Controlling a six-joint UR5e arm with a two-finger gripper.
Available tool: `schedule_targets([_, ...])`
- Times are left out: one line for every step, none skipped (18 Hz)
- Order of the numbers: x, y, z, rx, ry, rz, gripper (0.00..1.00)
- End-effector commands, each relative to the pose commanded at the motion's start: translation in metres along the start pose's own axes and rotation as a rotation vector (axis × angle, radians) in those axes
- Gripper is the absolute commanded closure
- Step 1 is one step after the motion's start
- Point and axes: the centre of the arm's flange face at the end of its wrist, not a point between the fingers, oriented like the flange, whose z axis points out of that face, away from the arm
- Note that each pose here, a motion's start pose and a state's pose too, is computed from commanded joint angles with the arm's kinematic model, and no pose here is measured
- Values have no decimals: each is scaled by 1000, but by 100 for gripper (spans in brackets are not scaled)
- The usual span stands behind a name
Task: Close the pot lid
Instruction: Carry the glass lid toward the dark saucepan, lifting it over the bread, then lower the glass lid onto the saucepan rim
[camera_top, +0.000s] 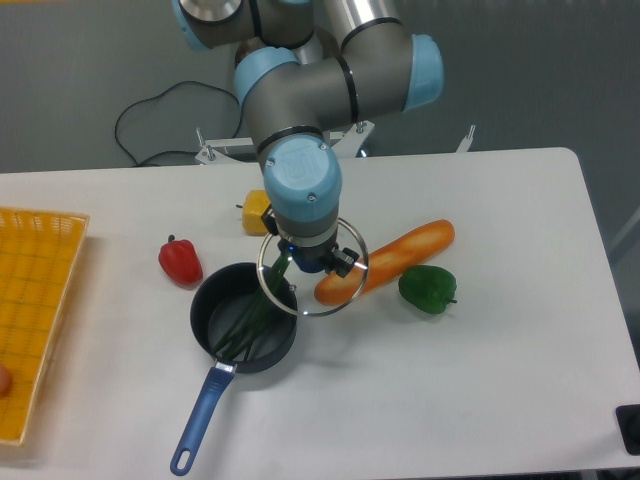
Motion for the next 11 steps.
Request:
schedule_targets([3,-3,-2,4,-3,4,50])
schedule_targets([3,-3,-3,8,-3,3,50])
schedule_targets([3,-4,-2,12,1,1,50])
schedule_targets([4,-6,0,12,7,-14,50])
schedule_targets([5,-7,-2,18,7,-32,50])
schedule_targets([8,-10,-5,33,8,-43,50])
schedule_targets([9,-14,-11,51,11,-56,50])
schedule_targets([10,-16,-12,56,13,-70,50])
schedule_targets([11,-17,-12,56,13,-76,50])
schedule_targets([11,-18,-10,52,16,-76,50])
schedule_targets([11,-18,-9,51,17,-77,50])
